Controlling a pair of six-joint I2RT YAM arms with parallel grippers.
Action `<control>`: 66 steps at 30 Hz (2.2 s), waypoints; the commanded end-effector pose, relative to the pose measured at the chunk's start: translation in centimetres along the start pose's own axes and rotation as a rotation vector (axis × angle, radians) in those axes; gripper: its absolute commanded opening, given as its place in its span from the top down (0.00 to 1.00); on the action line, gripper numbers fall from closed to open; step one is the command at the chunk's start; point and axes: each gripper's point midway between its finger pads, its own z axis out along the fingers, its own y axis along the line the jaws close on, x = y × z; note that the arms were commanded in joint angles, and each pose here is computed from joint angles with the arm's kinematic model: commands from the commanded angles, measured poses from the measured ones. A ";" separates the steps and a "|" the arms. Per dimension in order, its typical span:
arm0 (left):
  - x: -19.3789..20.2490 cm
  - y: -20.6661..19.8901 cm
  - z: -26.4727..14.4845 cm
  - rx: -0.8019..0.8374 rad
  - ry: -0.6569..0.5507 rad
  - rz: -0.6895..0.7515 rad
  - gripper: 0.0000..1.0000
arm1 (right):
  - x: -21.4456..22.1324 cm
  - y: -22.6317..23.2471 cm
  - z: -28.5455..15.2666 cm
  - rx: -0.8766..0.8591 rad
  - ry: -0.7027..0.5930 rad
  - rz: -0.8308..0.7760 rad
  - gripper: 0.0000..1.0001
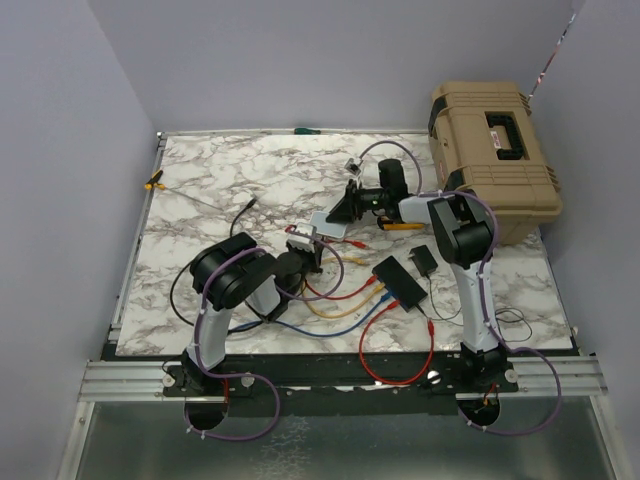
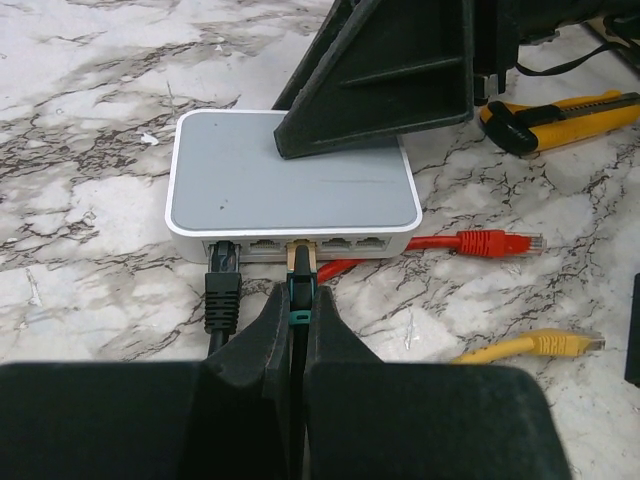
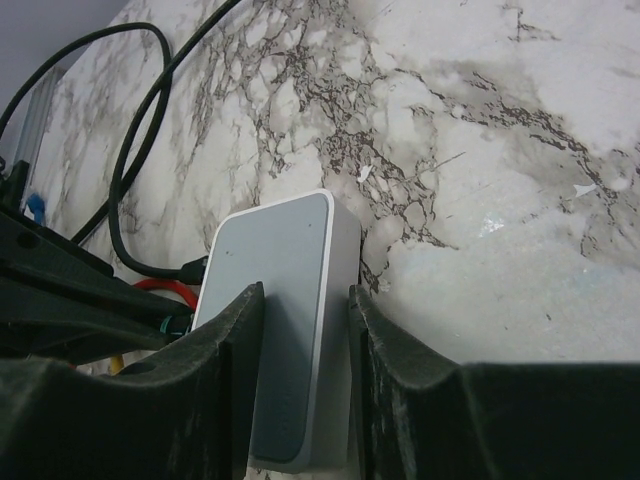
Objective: Insert the plug into the switch port
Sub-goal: Insert the connector into the switch port, then reset both arms
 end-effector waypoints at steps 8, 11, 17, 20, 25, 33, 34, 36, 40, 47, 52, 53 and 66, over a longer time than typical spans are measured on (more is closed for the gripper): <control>-8.1 -1.7 0.1 0.069 -0.222 -0.078 1.00 | 1.2 7.4 1.5 -0.108 0.076 0.173 0.58; -8.2 -1.0 0.0 0.046 -0.199 -0.051 1.00 | -1.7 5.5 0.0 0.005 -0.020 0.166 0.51; -7.4 1.9 0.3 -0.023 -0.122 -0.052 1.00 | -5.8 3.1 -2.4 0.206 -0.128 0.109 0.35; -7.0 3.6 0.6 -0.070 -0.088 -0.051 1.00 | -7.6 2.0 -4.9 0.324 -0.195 0.099 0.27; -7.1 6.3 0.9 -0.129 -0.051 -0.054 1.00 | -9.4 1.7 -9.3 0.494 -0.270 0.092 0.22; -8.7 10.5 2.4 -0.210 0.022 0.008 1.00 | -9.8 5.6 -14.6 0.704 -0.349 0.072 0.21; -8.7 11.0 2.8 -0.220 0.031 0.011 1.00 | -9.4 6.0 -15.2 0.727 -0.360 0.081 0.21; -8.5 11.5 3.3 -0.228 0.058 0.015 1.00 | -9.6 7.4 -16.6 0.767 -0.401 0.076 0.21; -7.1 12.2 4.2 -0.246 0.123 0.017 0.99 | -9.5 9.8 -19.6 0.865 -0.457 0.052 0.21; -5.3 12.0 4.0 -0.242 0.186 -0.022 0.88 | -9.0 14.4 -24.8 1.011 -0.535 -0.025 0.20; -6.2 11.3 3.0 -0.222 0.169 -0.055 0.66 | -7.6 16.4 -27.8 1.120 -0.557 -0.038 0.20; -6.9 11.2 2.7 -0.220 0.152 -0.060 0.62 | -7.0 16.7 -28.4 1.144 -0.549 -0.031 0.07; -18.1 10.3 -5.1 -0.318 -0.097 -0.208 0.01 | -7.2 24.5 -35.2 1.270 -0.753 -0.107 0.00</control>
